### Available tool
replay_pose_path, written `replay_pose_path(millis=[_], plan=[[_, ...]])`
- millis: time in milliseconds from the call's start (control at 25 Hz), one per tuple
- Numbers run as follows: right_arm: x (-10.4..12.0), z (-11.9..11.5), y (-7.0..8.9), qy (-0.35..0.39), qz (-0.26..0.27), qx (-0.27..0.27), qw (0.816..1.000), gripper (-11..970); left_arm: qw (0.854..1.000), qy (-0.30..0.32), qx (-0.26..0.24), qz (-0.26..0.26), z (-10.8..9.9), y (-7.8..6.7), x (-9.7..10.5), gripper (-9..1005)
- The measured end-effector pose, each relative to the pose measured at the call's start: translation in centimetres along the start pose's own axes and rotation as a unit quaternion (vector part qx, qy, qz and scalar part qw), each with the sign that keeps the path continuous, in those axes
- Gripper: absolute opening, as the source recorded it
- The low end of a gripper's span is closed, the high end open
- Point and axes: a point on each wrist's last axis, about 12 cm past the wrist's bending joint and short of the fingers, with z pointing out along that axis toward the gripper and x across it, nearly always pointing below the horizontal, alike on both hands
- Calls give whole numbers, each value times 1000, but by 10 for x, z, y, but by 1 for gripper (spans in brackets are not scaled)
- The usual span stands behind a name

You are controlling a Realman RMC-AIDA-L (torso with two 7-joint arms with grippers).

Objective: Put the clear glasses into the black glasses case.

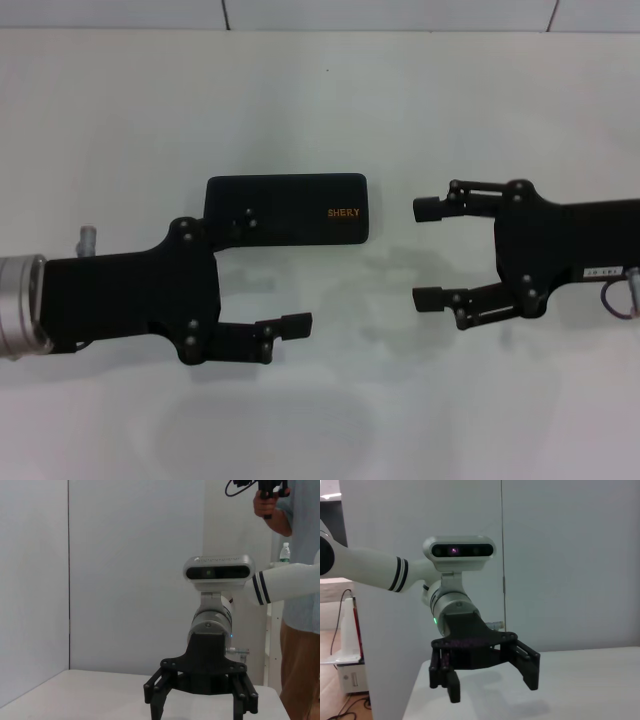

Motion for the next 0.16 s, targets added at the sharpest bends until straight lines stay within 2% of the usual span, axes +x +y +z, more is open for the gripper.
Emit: replay_pose_path(millis=[40, 160], plan=[[1, 0, 1, -1, 3, 0, 1000, 681, 1000, 0, -1, -2, 0, -1, 1, 773], [5, -1, 4, -5, 10, 2, 1000, 681, 1000, 3, -2, -9, -1, -4, 4, 876]])
